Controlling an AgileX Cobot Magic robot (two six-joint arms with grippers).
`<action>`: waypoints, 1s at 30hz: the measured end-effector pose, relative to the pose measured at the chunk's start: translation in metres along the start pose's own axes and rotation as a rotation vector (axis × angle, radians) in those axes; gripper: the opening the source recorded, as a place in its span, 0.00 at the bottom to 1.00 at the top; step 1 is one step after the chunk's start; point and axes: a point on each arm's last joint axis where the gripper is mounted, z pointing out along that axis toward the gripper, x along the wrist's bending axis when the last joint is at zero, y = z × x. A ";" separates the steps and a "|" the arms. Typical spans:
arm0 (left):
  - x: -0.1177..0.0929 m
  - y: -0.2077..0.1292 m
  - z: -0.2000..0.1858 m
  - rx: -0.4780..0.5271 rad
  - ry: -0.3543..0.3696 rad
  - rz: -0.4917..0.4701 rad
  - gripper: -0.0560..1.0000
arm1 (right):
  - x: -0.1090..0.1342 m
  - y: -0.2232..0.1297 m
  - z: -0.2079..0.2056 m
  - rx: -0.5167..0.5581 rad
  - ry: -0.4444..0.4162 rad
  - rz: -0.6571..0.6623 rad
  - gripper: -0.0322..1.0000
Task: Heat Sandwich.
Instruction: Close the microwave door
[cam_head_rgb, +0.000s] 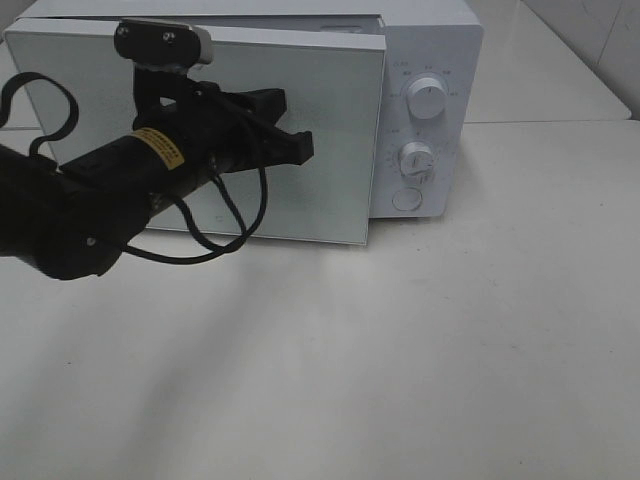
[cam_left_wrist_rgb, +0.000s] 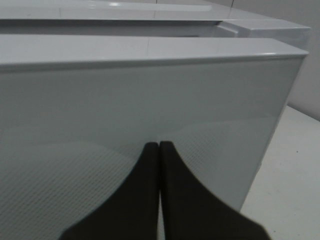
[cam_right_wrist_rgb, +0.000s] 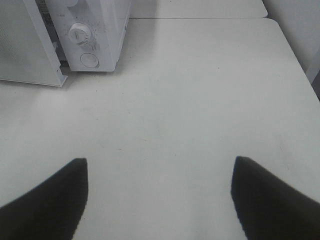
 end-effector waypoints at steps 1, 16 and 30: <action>-0.002 0.000 0.003 0.002 -0.004 -0.001 0.05 | 0.000 0.000 0.000 0.000 0.000 0.000 0.77; -0.019 0.005 0.043 0.016 -0.015 0.030 0.05 | 0.000 0.000 0.000 0.000 0.000 0.000 0.77; -0.026 0.007 0.070 0.073 0.015 0.068 0.05 | 0.000 0.000 0.000 0.000 0.000 0.000 0.77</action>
